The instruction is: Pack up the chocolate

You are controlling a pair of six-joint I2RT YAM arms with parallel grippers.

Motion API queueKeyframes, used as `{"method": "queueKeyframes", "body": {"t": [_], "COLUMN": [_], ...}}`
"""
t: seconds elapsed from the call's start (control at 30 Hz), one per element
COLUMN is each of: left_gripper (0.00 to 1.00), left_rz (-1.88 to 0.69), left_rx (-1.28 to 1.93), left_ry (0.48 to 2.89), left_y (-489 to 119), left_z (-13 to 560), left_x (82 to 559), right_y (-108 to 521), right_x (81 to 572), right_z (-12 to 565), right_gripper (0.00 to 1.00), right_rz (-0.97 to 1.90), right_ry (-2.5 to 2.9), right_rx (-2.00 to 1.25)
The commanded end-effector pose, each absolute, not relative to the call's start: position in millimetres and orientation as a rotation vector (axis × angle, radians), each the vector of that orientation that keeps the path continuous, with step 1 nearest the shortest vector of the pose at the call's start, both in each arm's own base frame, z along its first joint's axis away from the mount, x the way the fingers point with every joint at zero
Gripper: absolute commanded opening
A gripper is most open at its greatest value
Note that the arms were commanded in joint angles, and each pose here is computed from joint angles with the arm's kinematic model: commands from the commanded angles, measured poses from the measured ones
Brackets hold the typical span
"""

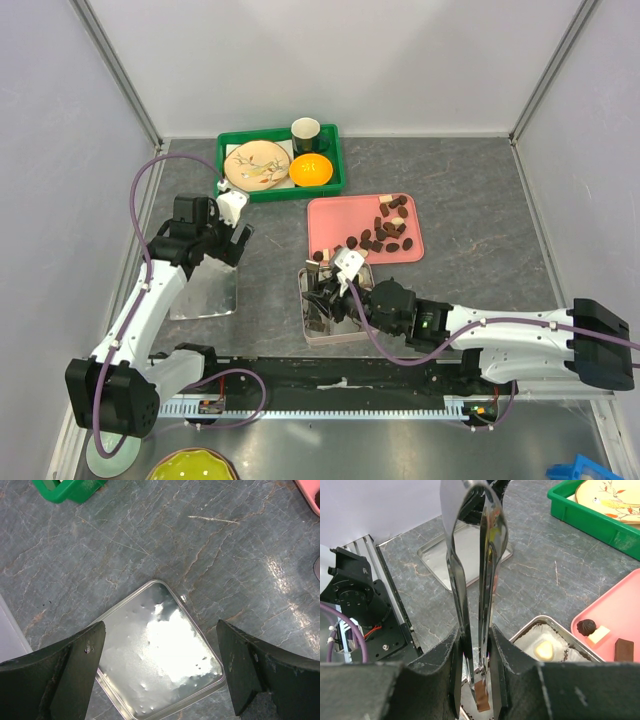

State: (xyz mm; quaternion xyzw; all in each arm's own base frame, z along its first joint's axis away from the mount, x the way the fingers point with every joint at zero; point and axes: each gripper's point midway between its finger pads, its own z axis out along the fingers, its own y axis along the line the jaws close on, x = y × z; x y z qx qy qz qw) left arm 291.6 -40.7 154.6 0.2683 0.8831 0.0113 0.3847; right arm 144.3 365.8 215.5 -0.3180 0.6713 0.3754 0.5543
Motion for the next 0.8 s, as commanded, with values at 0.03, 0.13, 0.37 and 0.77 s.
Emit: {"method": "queueKeyframes", "body": {"t": [0.03, 0.13, 0.37, 0.77], "left_gripper": [0.99, 0.99, 0.99, 0.99], "left_rz": [0.050, 0.048, 0.053, 0.045], "left_rx": [0.706, 0.706, 0.708, 0.705], "left_ry": [2.206, 2.213, 2.214, 2.209], "left_y": [-39.3, -39.2, -38.5, -39.6], "left_z": [164.3, 161.8, 160.4, 161.4], "left_x": [293.6, 292.5, 291.7, 290.9], "right_y": [369.3, 370.8, 369.7, 359.8], "right_x": [146.6, 147.0, 148.0, 150.7], "right_z": [237.5, 237.6, 235.3, 251.7], "right_gripper": [0.14, 0.14, 0.31, 0.42], "right_rz": [0.931, 0.930, 0.915, 0.897], "right_ry": [1.510, 1.505, 1.509, 1.479], "right_rx": [-0.682, -0.684, -0.689, -0.663]}}
